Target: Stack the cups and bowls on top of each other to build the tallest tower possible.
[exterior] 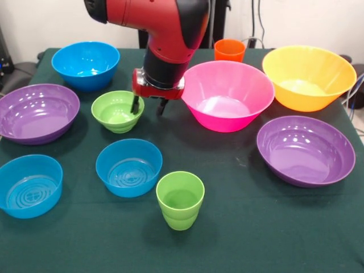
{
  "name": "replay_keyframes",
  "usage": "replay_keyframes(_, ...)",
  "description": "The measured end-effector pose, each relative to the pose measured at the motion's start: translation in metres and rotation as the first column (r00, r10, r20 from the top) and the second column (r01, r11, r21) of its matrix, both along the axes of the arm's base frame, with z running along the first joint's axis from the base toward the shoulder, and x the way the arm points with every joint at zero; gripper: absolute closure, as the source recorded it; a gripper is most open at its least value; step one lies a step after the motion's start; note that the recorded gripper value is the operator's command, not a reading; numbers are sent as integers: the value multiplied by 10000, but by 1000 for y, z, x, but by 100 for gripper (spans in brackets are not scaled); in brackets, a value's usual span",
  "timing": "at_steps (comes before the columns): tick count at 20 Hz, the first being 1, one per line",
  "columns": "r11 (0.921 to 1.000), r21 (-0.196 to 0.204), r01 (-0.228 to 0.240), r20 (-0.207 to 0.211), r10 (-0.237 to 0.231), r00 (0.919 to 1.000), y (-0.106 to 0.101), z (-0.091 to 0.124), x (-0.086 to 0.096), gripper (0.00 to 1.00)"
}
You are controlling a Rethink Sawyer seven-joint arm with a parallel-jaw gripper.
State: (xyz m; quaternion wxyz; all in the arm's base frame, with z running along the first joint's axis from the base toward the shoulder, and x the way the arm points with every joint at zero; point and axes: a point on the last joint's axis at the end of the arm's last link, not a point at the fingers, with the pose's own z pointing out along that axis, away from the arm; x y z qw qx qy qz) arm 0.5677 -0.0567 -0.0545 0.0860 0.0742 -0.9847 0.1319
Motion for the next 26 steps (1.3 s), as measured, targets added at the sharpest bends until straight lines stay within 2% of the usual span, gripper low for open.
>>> replay_keyframes(1,10000,-14,-39,7,39,10000,2,0,0,0)
replay_keyframes(2,10000,-29,-61,5,61,10000,2,0,1,100)
replay_keyframes(5,10000,-43,-75,3,75,10000,2,1,1,100)
replay_keyframes(10,9995,-284,-98,257,105,9996,-6,13,11,100)
replay_keyframes(22,9995,-298,-145,251,152,9996,-4,13,11,100)
replay_keyframes(26,9993,-334,-135,295,145,9995,-4,22,14,100)
